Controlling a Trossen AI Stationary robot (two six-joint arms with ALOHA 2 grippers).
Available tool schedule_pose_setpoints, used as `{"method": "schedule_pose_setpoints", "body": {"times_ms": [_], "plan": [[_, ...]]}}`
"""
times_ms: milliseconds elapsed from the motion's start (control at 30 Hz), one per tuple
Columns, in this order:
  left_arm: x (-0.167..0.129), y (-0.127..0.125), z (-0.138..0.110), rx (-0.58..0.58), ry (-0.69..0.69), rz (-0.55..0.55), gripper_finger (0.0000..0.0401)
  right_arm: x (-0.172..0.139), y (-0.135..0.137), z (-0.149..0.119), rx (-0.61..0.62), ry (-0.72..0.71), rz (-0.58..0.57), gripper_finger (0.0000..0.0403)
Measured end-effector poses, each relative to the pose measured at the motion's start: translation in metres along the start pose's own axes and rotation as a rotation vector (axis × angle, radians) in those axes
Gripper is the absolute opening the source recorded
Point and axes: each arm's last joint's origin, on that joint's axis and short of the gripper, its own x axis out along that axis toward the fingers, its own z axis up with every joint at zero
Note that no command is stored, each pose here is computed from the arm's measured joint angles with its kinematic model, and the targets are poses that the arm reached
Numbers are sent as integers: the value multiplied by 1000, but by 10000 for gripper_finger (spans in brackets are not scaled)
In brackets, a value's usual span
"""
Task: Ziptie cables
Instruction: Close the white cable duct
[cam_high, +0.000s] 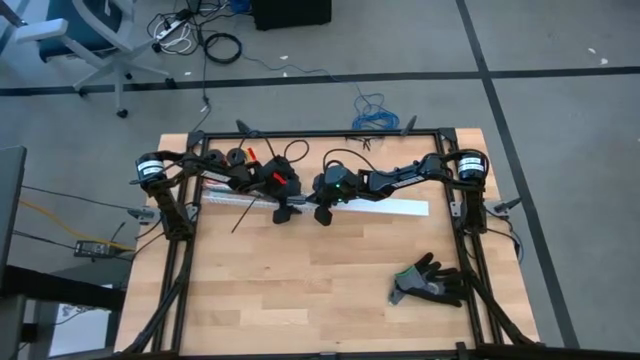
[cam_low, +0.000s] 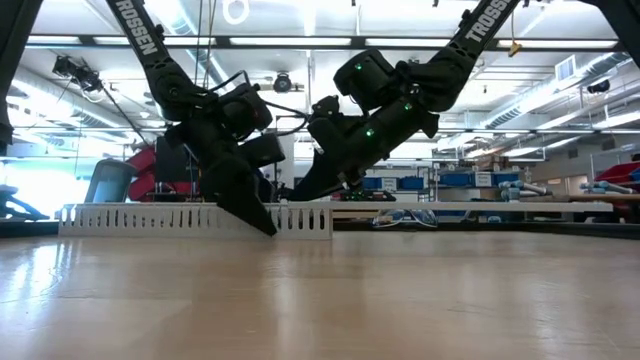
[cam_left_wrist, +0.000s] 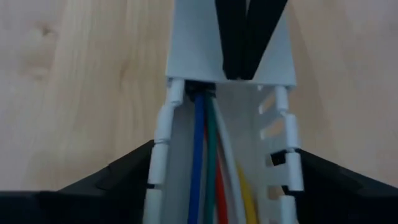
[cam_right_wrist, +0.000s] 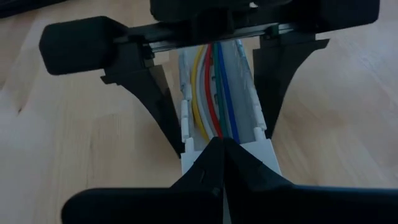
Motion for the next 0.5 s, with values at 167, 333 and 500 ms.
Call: {"method": "schedule_pose_setpoints", "body": {"times_ms": [167,333,500], "plan": [[0,0,0,11,-12,-31,297,0,-1,0,2,1,0,0],[0,0,0,25,-13,-32,249,0,-1,0,2,2,3,0],[-1,-1,1,25,-20,-47,234,0,-1,-1,2,4,2,0]]}}
